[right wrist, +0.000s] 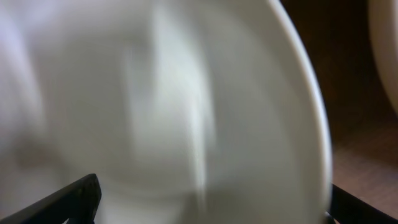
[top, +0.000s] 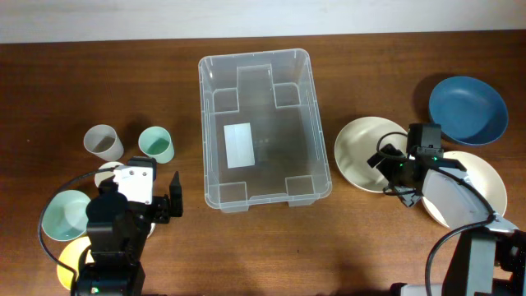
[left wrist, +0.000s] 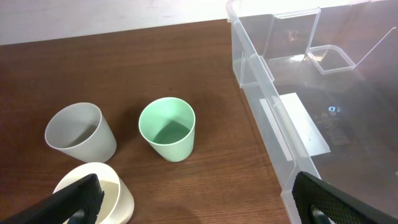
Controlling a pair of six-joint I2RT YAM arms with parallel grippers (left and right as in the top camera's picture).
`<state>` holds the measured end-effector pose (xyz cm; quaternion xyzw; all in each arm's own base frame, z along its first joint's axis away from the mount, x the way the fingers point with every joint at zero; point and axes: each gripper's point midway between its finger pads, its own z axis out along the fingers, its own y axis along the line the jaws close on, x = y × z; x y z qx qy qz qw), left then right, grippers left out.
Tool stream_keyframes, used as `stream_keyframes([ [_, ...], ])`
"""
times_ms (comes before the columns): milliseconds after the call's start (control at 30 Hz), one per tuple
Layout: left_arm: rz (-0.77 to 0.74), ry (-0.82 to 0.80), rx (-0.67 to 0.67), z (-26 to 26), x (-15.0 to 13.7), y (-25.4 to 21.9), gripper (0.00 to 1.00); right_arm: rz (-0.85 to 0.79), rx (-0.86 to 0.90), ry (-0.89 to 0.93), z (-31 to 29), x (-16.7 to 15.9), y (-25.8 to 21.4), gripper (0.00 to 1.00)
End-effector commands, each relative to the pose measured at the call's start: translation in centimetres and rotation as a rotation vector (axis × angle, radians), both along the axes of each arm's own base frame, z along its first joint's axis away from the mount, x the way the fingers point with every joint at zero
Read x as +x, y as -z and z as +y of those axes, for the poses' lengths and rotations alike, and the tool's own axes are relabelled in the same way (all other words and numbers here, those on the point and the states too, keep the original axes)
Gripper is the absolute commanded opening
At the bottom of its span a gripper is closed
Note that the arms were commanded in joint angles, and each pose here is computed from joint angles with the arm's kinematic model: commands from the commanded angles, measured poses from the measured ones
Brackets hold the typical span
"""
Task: Pack container
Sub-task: 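Reach right gripper to the cream bowl and grasp its rim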
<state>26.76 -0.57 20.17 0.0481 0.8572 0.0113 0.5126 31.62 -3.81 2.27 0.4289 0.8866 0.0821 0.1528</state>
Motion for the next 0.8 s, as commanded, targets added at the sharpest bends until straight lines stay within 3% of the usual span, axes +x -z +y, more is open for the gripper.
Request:
stream_keyframes([
  [0, -0.026, -0.011, -0.006, 0.1, 0.2, -1.1, 1.00, -0.010, -0.022, 0.018, -0.5, 0.2, 0.1, 0.91],
  [133, -0.026, -0.011, -0.006, 0.1, 0.2, -1.1, 0.99, -0.018, -0.023, 0.017, -0.5, 0.4, 0.1, 0.64],
  [200, -0.026, -0.011, -0.006, 0.1, 0.2, -1.1, 0.99, -0.016, -0.023, 0.018, -0.5, 0.3, 0.1, 0.59],
  [767, -0.026, -0.011, -0.005, 0.1, 0.2, -1.1, 0.99, 0.125, -0.014, 0.023, -0.5, -1.2, 4.5, 0.57],
])
